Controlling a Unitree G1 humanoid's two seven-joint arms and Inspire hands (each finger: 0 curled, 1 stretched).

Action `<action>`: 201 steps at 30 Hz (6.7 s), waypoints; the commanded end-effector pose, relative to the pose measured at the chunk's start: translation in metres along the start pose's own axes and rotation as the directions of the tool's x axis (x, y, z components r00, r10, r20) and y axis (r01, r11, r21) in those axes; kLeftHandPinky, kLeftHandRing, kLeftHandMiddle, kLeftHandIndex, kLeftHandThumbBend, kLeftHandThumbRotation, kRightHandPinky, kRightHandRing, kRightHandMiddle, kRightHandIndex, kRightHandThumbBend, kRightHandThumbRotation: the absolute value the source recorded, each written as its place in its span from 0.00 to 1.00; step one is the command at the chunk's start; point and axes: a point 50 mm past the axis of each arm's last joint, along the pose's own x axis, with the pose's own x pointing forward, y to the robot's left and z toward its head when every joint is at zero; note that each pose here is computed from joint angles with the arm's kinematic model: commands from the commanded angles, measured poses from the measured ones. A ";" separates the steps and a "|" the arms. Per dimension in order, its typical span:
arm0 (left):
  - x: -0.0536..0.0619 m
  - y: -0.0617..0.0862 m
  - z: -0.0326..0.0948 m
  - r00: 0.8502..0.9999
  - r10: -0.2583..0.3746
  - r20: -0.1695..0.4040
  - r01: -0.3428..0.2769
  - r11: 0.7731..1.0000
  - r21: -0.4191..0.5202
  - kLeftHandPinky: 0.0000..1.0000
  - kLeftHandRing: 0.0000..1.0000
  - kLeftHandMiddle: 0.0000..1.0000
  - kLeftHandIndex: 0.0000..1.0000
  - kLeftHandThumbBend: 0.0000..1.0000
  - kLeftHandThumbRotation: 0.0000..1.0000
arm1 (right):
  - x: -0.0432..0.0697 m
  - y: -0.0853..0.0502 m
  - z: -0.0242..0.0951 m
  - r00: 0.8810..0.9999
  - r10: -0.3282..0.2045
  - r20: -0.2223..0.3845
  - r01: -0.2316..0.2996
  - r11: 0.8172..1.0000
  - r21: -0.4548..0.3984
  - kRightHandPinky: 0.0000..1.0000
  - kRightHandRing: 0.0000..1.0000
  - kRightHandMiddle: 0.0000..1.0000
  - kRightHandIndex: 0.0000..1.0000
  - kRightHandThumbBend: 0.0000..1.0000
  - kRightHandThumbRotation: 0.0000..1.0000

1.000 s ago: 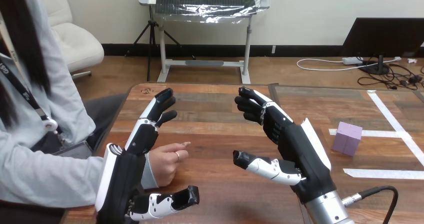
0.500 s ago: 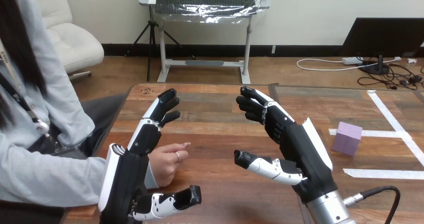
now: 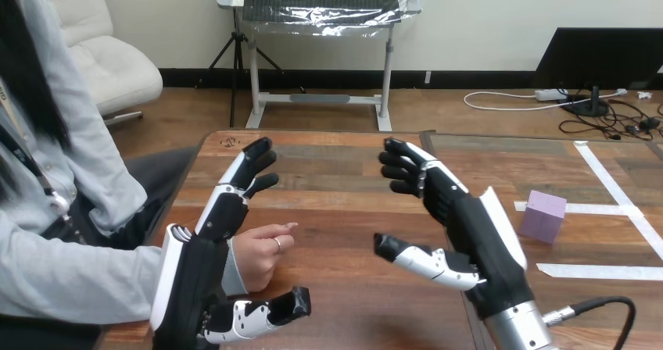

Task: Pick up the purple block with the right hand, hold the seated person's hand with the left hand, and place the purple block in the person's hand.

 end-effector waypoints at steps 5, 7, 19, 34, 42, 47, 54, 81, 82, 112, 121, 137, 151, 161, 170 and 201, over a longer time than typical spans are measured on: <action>0.016 -0.001 0.000 0.998 0.004 0.055 -0.004 1.000 -0.002 0.82 0.90 0.93 0.91 1.00 0.64 | 0.029 -0.025 0.014 0.995 -0.038 0.094 0.043 0.997 -0.059 0.84 0.85 0.87 0.87 1.00 0.51; 0.017 -0.001 0.000 0.998 0.004 0.057 -0.004 1.000 -0.001 0.82 0.90 0.93 0.91 1.00 0.64 | 0.031 -0.028 0.015 0.995 -0.043 0.093 0.049 0.997 -0.062 0.85 0.85 0.86 0.87 1.00 0.51; 0.018 -0.001 0.000 0.998 0.003 0.064 -0.003 1.000 -0.004 0.83 0.90 0.93 0.91 1.00 0.64 | 0.044 -0.049 0.018 0.990 -0.093 0.110 0.107 0.985 -0.132 0.82 0.84 0.84 0.85 1.00 0.51; 0.018 0.001 0.000 0.998 0.012 0.064 -0.011 1.000 -0.018 0.85 0.91 0.93 0.91 1.00 0.62 | 0.063 -0.080 0.027 0.980 -0.156 0.127 0.179 0.965 -0.192 0.74 0.80 0.82 0.84 1.00 0.55; 0.019 0.003 0.000 0.998 0.018 0.065 -0.017 1.000 -0.012 0.85 0.91 0.93 0.91 1.00 0.62 | 0.073 -0.097 0.033 0.975 -0.191 0.115 0.215 0.939 -0.267 0.79 0.82 0.82 0.85 1.00 0.55; 0.019 0.003 0.000 0.998 0.019 0.064 -0.018 1.000 -0.014 0.85 0.91 0.93 0.91 1.00 0.62 | 0.080 -0.107 0.036 0.973 -0.205 0.105 0.228 0.919 -0.321 0.81 0.83 0.82 0.85 1.00 0.55; 0.019 0.004 -0.001 0.998 0.020 0.062 -0.019 1.000 -0.018 0.86 0.91 0.93 0.91 1.00 0.61 | 0.087 -0.120 0.041 0.977 -0.195 0.090 0.215 0.889 -0.405 0.81 0.83 0.82 0.86 1.00 0.52; 0.019 0.004 0.002 0.997 0.033 0.071 -0.032 0.999 -0.014 0.84 0.90 0.92 0.90 1.00 0.62 | 0.118 -0.163 0.043 0.961 -0.230 -0.152 0.092 0.788 -0.609 0.74 0.78 0.79 0.82 1.00 0.41; 0.019 0.004 0.002 0.997 0.034 0.071 -0.033 0.999 -0.014 0.84 0.90 0.92 0.90 1.00 0.62 | 0.119 -0.163 0.043 0.960 -0.231 -0.158 0.088 0.785 -0.613 0.73 0.77 0.79 0.82 1.00 0.40; 0.017 0.009 0.005 0.995 0.032 0.099 -0.033 0.999 0.005 0.85 0.91 0.92 0.89 1.00 0.58 | 0.120 -0.188 0.028 0.815 -0.270 -0.513 -0.180 0.723 -0.667 0.65 0.75 0.79 0.82 0.96 0.32; 0.015 0.011 0.005 0.994 0.034 0.101 -0.036 0.999 0.013 0.84 0.91 0.92 0.89 1.00 0.56 | 0.115 -0.189 0.022 0.775 -0.274 -0.569 -0.226 0.721 -0.655 0.70 0.77 0.80 0.83 0.99 0.36; 0.015 0.011 0.007 0.993 0.028 0.115 -0.028 1.000 -0.004 0.89 0.93 0.93 0.89 1.00 0.53 | 0.102 -0.188 0.009 0.705 -0.258 -0.661 -0.309 0.727 -0.613 0.72 0.78 0.82 0.85 0.95 0.34; 0.013 0.013 0.010 0.991 0.036 0.127 -0.038 0.999 0.006 0.86 0.91 0.92 0.89 1.00 0.55 | 0.089 -0.185 -0.005 0.624 -0.256 -0.739 -0.390 0.717 -0.578 0.74 0.79 0.83 0.87 0.88 0.37; 0.010 0.014 0.012 0.992 0.027 0.126 -0.029 0.999 0.018 0.84 0.90 0.92 0.88 1.00 0.54 | 0.080 -0.180 -0.015 0.580 -0.250 -0.775 -0.433 0.712 -0.553 0.73 0.78 0.82 0.88 0.83 0.37; 0.008 0.015 0.013 0.992 0.018 0.128 -0.022 1.000 0.023 0.83 0.90 0.92 0.88 1.00 0.54 | 0.075 -0.175 -0.022 0.556 -0.236 -0.797 -0.453 0.717 -0.529 0.72 0.78 0.82 0.88 0.84 0.38; 0.007 0.017 0.016 0.990 0.010 0.142 -0.012 1.000 0.017 0.84 0.90 0.92 0.87 1.00 0.54 | 0.067 -0.162 -0.034 0.537 -0.213 -0.816 -0.486 0.712 -0.507 0.78 0.82 0.85 0.87 0.83 0.35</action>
